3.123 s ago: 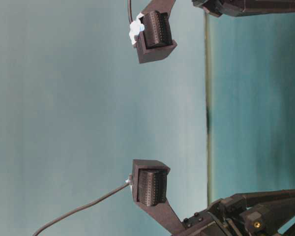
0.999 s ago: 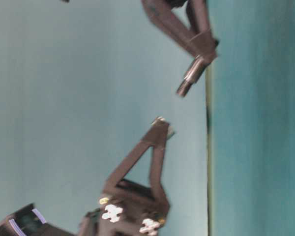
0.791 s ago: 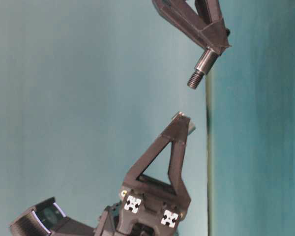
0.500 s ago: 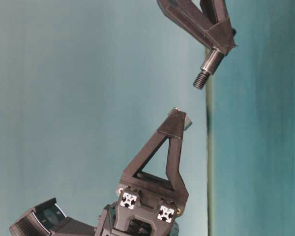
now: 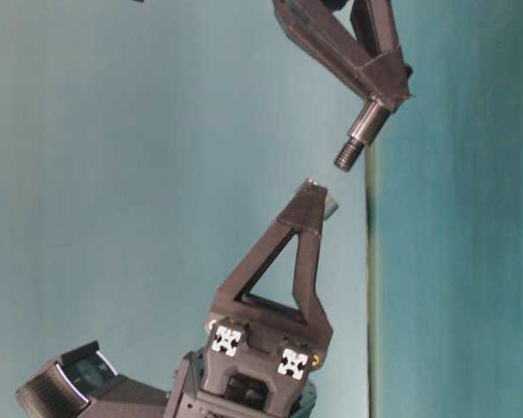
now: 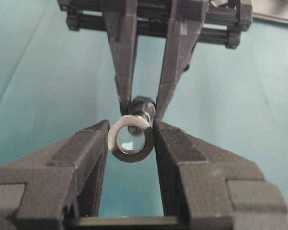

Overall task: Insert the washer onto the shaft with both hands.
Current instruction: 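Align the washer hole with the shaft tip between the grippers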

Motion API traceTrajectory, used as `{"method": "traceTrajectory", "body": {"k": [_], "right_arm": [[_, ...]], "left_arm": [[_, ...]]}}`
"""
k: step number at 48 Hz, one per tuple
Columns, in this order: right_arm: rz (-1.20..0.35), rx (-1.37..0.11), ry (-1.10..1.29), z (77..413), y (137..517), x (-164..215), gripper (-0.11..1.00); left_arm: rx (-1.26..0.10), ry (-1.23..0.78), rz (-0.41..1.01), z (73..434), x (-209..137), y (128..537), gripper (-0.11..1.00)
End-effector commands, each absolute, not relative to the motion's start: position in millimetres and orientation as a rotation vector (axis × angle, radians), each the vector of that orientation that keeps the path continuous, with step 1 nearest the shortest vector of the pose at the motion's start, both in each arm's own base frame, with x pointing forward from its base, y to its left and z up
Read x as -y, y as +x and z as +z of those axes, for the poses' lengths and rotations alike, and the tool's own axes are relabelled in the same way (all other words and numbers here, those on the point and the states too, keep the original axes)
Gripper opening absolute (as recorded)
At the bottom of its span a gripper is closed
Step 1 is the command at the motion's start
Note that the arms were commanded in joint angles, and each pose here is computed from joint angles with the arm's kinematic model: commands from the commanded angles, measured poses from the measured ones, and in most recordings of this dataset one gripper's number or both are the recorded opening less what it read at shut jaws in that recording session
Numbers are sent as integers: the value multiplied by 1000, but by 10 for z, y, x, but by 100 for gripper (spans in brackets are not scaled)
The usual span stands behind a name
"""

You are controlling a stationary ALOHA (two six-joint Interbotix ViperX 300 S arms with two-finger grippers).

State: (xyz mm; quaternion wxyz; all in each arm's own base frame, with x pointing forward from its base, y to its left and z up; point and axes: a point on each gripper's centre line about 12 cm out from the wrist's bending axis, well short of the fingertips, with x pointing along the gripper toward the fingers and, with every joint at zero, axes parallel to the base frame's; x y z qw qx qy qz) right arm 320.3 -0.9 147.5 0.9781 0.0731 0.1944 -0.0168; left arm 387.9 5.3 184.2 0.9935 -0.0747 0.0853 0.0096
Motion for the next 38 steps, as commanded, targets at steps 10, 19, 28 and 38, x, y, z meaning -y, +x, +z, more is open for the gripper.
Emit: {"method": "traceTrajectory", "body": {"k": [10,19,28,38], "right_arm": [[-26,-358,138,1552,3264,-2,0],[-25,-345,138,1567,3269,-2,0],[-25,-321,140,1598,3295,-1,0],[-23,-318,139,1605,3322,-2,0]], "left_arm": [[-138,-150,3,1932,0,3939,36],[-141,-150,3,1923,0,3944,36],[-141,-150,3,1919,0,3980,36],[-143,-150,3,1906,0,4025,36]]}}
